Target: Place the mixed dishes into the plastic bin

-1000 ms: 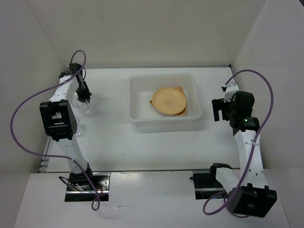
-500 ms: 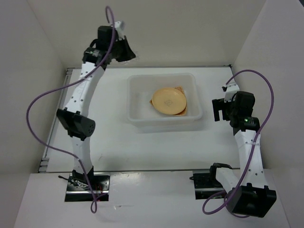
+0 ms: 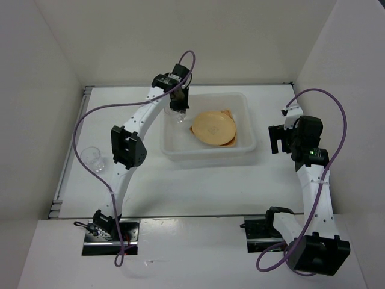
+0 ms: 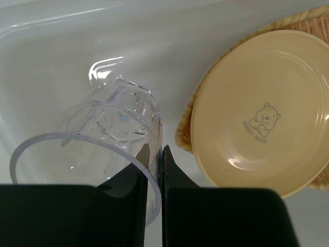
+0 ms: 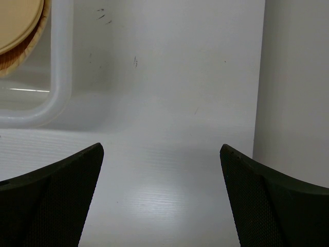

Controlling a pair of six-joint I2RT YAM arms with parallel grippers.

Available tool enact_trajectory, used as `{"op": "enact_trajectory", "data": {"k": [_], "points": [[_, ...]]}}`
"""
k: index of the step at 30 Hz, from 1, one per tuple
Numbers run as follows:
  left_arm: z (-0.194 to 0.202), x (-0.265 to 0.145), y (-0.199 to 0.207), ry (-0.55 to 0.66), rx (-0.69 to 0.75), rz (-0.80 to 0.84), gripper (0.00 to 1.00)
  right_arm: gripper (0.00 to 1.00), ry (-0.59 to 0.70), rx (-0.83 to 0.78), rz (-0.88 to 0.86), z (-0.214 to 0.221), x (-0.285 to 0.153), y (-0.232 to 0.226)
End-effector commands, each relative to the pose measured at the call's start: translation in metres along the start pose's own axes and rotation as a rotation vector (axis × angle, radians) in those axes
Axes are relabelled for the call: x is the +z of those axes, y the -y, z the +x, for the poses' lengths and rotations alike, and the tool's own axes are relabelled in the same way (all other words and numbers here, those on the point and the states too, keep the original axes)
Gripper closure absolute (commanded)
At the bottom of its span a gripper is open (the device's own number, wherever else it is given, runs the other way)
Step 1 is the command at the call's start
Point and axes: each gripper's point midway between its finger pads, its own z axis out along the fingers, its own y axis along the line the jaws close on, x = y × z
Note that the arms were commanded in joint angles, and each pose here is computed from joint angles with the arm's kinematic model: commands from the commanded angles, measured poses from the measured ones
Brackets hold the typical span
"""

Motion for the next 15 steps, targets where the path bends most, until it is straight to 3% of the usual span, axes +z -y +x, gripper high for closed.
{"op": "enact_trajectory", "data": {"k": [1, 3, 6, 15], "points": [[-0.012, -0.01, 0.01, 0.061, 0.029, -0.012, 1.0, 0.02, 0.025, -0.011, 0.01, -0.006, 0.001, 0.002], [-0.003, 0.003, 0.008, 0.027, 0.032, -0.026, 1.0, 0.02, 0.025, -0.011, 0.01, -0.006, 0.001, 0.002], [0.012, 0.017, 0.008, -0.026, 0.044, -0.041, 0.92, 0.02, 0.025, -0.011, 0.01, -0.006, 0.001, 0.002], [0.021, 0.027, 0.008, -0.048, 0.054, -0.058, 0.8, 0.02, 0.034, -0.012, 0.013, -0.008, 0.001, 0.003]]}}
